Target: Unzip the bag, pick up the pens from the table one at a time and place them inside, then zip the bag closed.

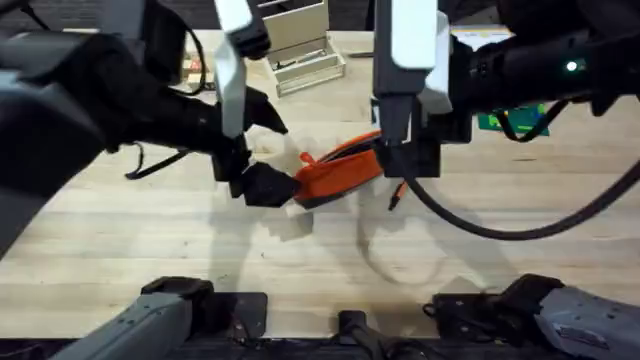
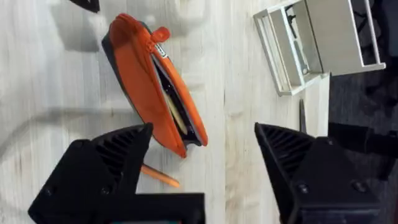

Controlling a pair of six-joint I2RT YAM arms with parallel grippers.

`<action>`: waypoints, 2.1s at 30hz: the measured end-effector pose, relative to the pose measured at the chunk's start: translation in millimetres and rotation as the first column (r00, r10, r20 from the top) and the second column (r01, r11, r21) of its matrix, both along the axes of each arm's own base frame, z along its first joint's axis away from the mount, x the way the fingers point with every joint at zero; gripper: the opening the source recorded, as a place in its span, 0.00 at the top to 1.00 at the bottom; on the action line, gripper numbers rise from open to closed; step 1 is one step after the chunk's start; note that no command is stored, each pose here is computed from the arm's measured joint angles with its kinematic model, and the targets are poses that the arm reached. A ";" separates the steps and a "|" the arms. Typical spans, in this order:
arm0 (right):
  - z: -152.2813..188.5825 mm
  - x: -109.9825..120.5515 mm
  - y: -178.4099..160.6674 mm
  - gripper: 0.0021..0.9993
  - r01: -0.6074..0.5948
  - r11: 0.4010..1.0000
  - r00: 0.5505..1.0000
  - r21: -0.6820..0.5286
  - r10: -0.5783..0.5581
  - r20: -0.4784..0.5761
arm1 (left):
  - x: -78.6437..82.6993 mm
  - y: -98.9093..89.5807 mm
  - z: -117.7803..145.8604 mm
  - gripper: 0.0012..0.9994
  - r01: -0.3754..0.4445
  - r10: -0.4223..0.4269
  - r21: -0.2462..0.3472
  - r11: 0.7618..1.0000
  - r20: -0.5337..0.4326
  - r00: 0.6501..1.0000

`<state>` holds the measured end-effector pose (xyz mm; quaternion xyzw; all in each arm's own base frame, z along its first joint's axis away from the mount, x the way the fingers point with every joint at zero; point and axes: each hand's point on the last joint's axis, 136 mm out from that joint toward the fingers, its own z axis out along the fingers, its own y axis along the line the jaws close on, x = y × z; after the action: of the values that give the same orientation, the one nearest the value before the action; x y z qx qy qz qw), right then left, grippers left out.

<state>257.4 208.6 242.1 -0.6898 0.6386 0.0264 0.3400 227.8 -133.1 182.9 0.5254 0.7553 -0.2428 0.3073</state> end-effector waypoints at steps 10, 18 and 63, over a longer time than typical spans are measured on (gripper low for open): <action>0.0 0.0 0.0 0.00 -0.013 1.000 1.000 -0.007 0.013 0.008 | -16.9 1.3 31.7 0.01 0.040 -0.041 0.009 0.999 0.181 0.983; -0.1 0.4 -0.4 0.29 -0.015 1.000 1.000 -0.011 0.015 0.012 | -19.9 1.5 30.4 0.01 0.045 -0.046 0.012 0.999 0.170 0.984; -131.0 20.7 30.1 0.97 -0.205 0.967 0.943 -0.154 0.152 -0.298 | -22.9 1.7 28.8 0.01 0.045 -0.046 0.012 0.999 0.154 0.987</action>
<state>278.1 238.7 111.1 -0.7624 0.6150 0.0968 0.1764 204.9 -131.4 211.6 0.5612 0.7181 -0.2052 0.3569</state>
